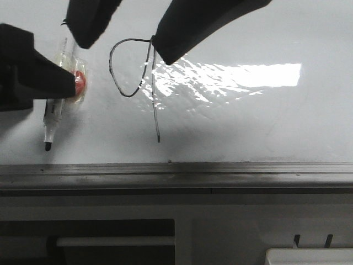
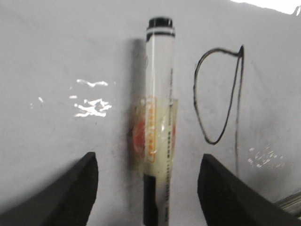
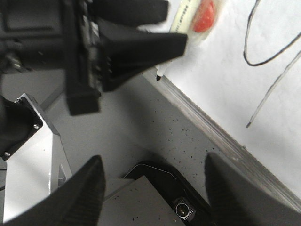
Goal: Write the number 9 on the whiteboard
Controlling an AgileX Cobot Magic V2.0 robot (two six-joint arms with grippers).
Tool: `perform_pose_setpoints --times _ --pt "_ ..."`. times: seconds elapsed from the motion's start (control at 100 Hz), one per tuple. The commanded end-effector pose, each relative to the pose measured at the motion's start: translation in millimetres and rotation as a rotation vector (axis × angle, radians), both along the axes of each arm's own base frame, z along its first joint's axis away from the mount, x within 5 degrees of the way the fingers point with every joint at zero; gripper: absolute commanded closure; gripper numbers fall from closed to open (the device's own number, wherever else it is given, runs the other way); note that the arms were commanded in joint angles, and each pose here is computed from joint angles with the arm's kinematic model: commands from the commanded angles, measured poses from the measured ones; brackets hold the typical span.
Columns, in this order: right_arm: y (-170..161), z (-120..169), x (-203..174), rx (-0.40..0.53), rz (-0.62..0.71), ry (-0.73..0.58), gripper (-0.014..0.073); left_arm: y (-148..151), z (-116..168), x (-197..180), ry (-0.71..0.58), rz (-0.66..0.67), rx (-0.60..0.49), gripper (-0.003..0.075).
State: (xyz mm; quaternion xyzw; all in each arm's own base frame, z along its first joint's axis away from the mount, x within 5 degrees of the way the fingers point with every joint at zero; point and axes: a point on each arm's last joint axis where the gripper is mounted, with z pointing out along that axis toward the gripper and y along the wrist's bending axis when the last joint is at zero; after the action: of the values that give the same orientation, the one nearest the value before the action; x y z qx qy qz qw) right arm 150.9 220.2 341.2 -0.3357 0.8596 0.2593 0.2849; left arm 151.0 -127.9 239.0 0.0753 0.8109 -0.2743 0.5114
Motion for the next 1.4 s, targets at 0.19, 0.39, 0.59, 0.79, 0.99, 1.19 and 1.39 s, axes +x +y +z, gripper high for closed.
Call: perform_pose_setpoints --times 0.19,0.39,0.59,0.79,0.99,1.19,1.39 --pt "-2.4 10.8 -0.4 0.08 -0.009 -0.074 0.0665 24.2 56.7 -25.5 -0.265 -0.032 -0.142 0.0529" --pt "-7.2 17.6 -9.7 0.228 -0.005 -0.238 0.0665 44.9 71.8 -57.2 -0.383 -0.129 -0.141 0.074" --pt "-29.4 7.2 -36.7 0.395 0.041 -0.457 0.0665 67.7 52.3 -83.0 -0.456 -0.154 -0.149 0.074" --pt "-67.2 -13.4 -61.9 0.585 0.021 -0.572 0.0665 88.5 27.7 -107.7 -0.514 -0.177 -0.206 0.074" --pt "-106.6 -37.7 -82.8 0.685 0.007 -0.689 0.0665 97.4 18.9 -121.6 -0.589 -0.216 -0.18 0.074" --pt "-132.0 -55.5 -97.6 0.759 -0.003 -0.74 0.0665 95.4 17.2 -120.4 -0.545 -0.224 -0.192 0.074" --pt "-136.7 -59.1 -100.3 0.768 -0.004 -0.745 0.0665 95.1 16.6 -120.6 -0.527 -0.227 -0.206 0.074"
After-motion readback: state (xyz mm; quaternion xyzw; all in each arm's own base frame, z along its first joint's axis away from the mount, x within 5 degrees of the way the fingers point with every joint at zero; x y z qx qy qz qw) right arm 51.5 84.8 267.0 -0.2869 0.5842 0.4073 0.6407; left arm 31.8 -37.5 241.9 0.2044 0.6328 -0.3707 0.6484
